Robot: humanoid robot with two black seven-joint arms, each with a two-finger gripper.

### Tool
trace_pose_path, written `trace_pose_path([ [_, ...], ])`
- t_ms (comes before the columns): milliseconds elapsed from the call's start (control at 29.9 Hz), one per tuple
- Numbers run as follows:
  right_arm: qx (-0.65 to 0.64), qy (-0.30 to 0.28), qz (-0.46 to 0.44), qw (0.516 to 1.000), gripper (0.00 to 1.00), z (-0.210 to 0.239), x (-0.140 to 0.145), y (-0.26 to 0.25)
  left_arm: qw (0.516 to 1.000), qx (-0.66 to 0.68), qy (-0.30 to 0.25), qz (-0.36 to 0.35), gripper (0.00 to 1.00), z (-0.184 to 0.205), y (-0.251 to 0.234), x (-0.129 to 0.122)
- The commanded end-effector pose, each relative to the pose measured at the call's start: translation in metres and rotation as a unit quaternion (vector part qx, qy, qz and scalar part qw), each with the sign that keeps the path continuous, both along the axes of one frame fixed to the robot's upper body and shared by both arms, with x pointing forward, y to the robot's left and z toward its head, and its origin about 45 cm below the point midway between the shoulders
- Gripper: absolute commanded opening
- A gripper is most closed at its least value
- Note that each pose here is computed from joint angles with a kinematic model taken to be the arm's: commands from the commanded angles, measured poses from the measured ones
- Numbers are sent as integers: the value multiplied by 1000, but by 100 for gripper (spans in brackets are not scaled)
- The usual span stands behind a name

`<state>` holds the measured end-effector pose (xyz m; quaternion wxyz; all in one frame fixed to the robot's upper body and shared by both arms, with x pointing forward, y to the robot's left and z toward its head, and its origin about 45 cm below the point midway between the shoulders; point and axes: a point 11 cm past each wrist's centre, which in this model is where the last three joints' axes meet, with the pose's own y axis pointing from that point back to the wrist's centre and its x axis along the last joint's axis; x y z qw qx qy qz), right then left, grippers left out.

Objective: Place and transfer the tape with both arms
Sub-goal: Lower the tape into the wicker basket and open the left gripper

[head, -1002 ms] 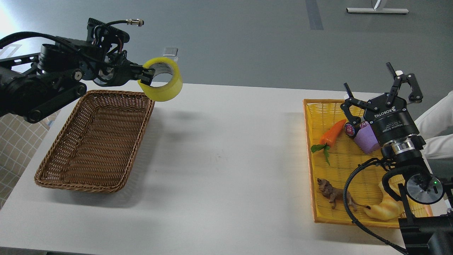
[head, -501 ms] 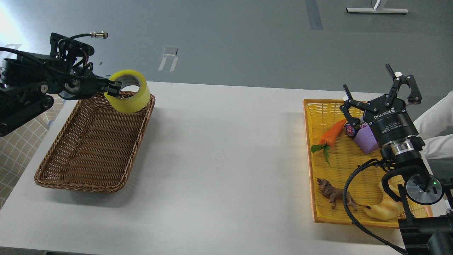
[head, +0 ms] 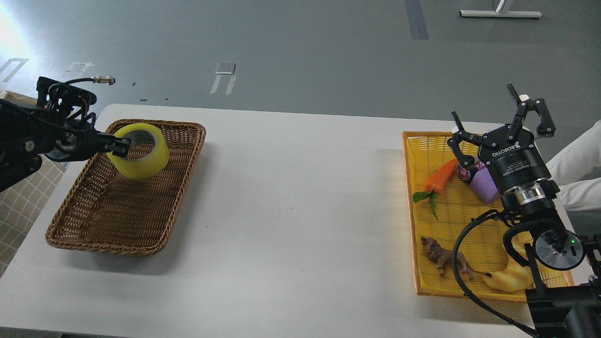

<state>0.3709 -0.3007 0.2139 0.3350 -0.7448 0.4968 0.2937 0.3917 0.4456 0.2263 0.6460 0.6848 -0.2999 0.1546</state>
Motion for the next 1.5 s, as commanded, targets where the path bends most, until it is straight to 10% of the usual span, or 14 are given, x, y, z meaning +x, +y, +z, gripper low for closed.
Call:
trace_pose_path([
  [0,-1,2,-1,1000,100,-2,-1,-1,1000,0,12,2,0,-11,3,-7],
  [1270,2,7,-1,1000,100,-5,-1,0,999,3,24,23,0,-50,22,-31],
  [1470,1,7,-2,1000,100,-5,-1,-1,999,0,22,27,33,-50,23,-32],
])
